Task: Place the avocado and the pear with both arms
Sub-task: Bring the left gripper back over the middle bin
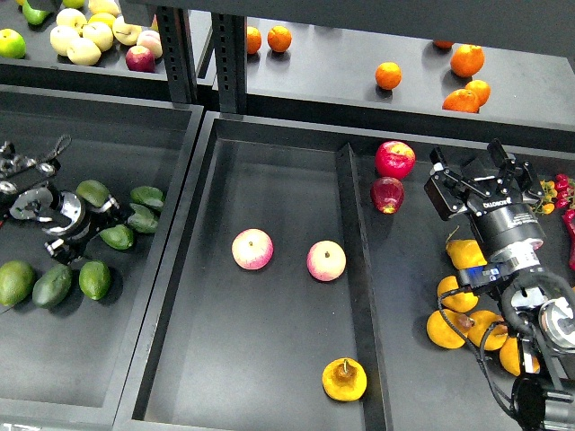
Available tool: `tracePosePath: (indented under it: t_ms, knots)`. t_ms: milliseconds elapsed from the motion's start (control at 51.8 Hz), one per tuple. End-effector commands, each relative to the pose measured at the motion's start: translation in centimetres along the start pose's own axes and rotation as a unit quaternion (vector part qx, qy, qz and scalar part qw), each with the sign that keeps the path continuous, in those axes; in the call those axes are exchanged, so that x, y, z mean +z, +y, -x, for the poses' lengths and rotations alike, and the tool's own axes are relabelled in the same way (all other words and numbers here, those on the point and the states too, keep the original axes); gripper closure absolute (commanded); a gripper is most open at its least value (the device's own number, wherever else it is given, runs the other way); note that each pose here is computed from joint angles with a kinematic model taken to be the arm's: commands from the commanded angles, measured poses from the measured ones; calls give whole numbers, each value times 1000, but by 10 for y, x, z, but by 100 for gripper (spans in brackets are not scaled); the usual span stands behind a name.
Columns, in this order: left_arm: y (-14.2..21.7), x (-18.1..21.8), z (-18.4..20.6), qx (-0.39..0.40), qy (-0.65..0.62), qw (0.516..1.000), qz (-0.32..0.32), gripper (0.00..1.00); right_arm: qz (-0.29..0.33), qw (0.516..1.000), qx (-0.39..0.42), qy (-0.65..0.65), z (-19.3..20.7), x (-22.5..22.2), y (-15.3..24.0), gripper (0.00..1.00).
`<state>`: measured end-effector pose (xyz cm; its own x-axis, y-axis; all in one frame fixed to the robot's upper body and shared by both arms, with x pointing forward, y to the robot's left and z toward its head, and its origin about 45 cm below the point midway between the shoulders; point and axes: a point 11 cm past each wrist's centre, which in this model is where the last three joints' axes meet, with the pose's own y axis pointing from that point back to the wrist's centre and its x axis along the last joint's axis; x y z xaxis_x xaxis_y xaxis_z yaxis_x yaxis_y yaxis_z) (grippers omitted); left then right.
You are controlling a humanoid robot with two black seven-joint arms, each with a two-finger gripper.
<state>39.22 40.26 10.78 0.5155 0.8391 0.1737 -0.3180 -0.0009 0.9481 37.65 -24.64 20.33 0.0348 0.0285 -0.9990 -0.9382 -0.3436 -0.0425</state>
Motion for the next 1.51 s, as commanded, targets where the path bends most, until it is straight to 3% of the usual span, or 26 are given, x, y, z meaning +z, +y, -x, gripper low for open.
tracePosePath:
  t_ms: [0,135,444,695,850,1140,1256,1488]
  knots:
    - [18,35,-6,-27,82,993,86,1,-2,1000,6,-3,-5,0,4,0]
    - [27,59,2,-83,173,967,168,1,-1,1000,19,-8,-16,1,13,0]
    - [27,75,34,-211,329,876,284,1,-5,1000,-6,3,-21,-2,21,0]
    - [11,66,91,-322,461,746,358,2,-8,999,-46,20,-25,-2,31,0]
    - [5,52,128,-361,497,699,367,2,-2,999,-35,19,-35,3,36,0]
    - [-11,18,190,-400,561,633,353,1,82,992,13,96,-59,3,57,0]
    - [-12,-4,200,-397,575,625,348,1,165,979,44,113,-71,15,71,0]
    - [-11,-34,220,-398,587,622,333,1,210,959,98,165,-80,-3,90,0]
